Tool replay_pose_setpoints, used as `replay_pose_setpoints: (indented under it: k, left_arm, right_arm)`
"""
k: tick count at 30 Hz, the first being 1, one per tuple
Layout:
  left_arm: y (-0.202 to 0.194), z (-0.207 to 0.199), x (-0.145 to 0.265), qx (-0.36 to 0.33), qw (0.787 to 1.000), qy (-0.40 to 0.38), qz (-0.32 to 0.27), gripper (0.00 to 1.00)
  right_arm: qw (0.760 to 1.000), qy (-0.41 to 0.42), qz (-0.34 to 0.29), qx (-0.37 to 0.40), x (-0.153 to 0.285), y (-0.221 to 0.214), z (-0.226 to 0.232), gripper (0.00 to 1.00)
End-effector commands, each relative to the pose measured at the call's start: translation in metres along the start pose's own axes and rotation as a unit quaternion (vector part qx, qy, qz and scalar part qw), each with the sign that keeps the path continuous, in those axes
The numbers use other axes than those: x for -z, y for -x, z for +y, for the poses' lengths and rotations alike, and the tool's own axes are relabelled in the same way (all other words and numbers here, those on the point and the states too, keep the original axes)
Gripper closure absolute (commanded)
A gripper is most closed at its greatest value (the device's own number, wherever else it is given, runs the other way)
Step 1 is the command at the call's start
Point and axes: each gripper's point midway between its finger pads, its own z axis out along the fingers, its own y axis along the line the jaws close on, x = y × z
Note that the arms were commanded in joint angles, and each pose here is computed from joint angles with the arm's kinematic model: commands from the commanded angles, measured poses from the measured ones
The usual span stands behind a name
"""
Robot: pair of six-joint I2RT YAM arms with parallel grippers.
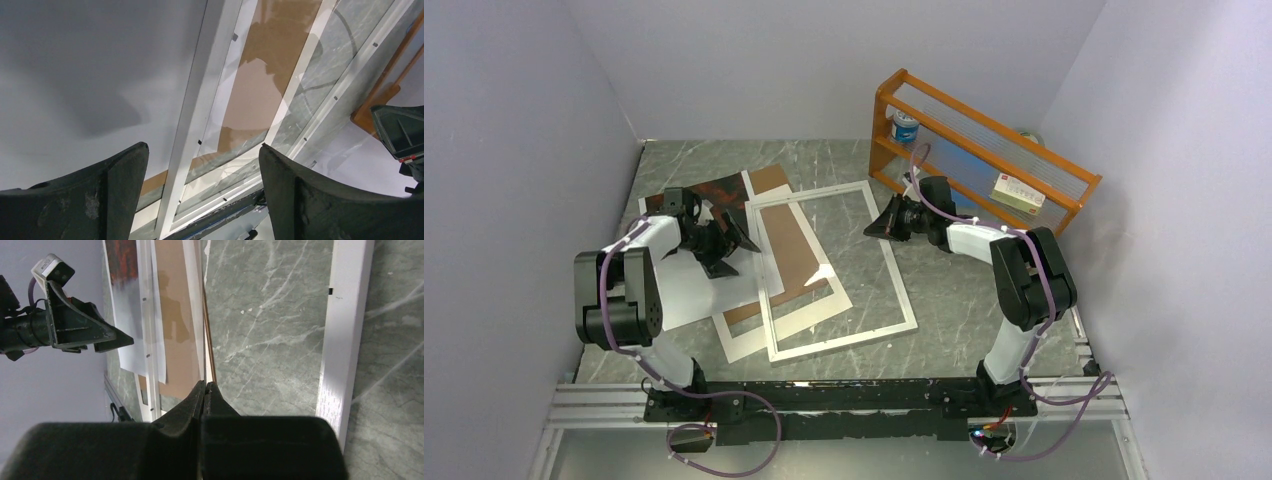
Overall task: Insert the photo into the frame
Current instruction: Place the photo frame item in the photo frame.
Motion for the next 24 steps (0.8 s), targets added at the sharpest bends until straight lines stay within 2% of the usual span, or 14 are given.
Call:
replay_pose_setpoints:
  k: [1, 11, 18, 19, 22, 24]
  left_arm:
    - [0.019, -0.013, -0.004, -0.037, 0.999, -0.016, -0.019, 0.15]
    - [0.022, -0.014, -0.018, -0.034, 0.999, -0.019, -0.009, 0.15]
    - [0.023, -0.016, -0.024, -0.035, 0.999, -0.022, -0.003, 0.16]
    - [0.023, -0.017, -0.025, -0.035, 0.999, -0.023, -0.003, 0.15]
    - [0.023, -0.018, -0.026, -0.035, 0.999, -0.027, -0.003, 0.16]
    - [0.022, -0.018, -0.026, -0.034, 0.999, -0.030, -0.003, 0.16]
  right_arm:
    - [0.999, 0.004, -0.041, 0.030, 0.010, 0.020, 0.010, 1.00]
    - [0.999, 0.007, -0.045, -0.009, 0.010, 0.015, 0.009, 1.00]
    - [0.999, 0.026, -0.022, -0.040, 0.011, 0.007, 0.017, 1.00]
    - [0.999, 0.026, -0.017, -0.044, 0.011, 0.005, 0.018, 0.97]
    - [0.998, 0.038, 0.000, -0.047, 0.013, -0.003, 0.020, 0.73]
    - [0.998, 0.051, 0.012, -0.045, 0.015, -0.010, 0.022, 0.65]
